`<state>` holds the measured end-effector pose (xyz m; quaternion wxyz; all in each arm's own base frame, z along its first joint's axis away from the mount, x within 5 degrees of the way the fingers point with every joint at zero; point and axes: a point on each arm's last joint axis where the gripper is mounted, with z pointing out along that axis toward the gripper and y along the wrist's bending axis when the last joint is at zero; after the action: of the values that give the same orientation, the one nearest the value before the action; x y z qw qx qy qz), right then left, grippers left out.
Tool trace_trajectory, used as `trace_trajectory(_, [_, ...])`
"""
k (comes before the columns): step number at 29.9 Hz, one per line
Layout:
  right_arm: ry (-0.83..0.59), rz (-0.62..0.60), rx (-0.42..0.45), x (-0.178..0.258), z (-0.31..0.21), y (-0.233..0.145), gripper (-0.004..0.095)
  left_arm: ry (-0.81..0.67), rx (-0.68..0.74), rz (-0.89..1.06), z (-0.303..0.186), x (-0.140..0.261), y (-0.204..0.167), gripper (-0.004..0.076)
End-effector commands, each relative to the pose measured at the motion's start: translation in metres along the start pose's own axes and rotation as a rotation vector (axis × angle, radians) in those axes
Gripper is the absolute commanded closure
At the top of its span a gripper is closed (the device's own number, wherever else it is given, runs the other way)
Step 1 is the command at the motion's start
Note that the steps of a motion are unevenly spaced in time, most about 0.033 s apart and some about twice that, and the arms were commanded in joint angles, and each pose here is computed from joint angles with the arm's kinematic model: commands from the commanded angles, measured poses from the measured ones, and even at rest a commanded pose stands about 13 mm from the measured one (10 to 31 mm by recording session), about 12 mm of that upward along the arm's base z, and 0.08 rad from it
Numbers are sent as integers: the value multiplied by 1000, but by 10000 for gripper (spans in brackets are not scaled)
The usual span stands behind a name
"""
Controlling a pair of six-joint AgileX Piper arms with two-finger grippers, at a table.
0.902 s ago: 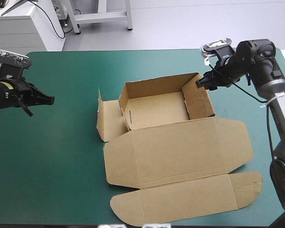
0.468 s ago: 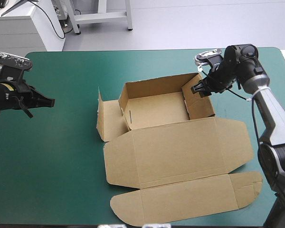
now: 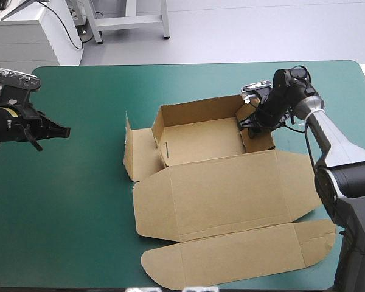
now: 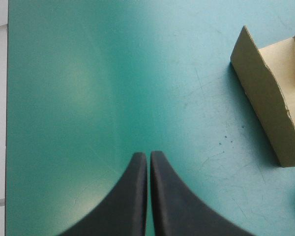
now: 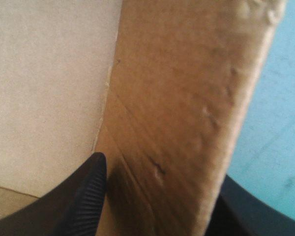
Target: Fold the box
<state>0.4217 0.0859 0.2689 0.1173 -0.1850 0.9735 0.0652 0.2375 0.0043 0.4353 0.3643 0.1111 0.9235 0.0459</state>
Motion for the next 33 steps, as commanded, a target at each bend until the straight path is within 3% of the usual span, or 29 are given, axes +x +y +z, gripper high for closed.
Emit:
trace_trajectory(1, [-71, -15, 15, -1, -31, 1, 532, -88, -19, -12, -15, -6, 1, 717])
trace_trajectory(6, [-73, -28, 16, -1, -31, 1, 897, -88, -19, -12, -15, -6, 1, 717])
trace_trajectory(7, [-73, -30, 16, -1, -31, 1, 927, -88, -19, -12, -15, -6, 1, 717])
trace_trajectory(18, [-130, -39, 18, 3, -56, 7, 929, -94, -20, -14, -15, -6, 1, 717])
trace_trajectory(29, [-328, -19, 69, 32, -145, 5, 929, -104, -30, -11, -15, -7, 2, 717])
trace_trajectory(33, [-424, 15, 26, 48, -176, -7, 929, -96, -32, -9, -11, -8, 3, 717])
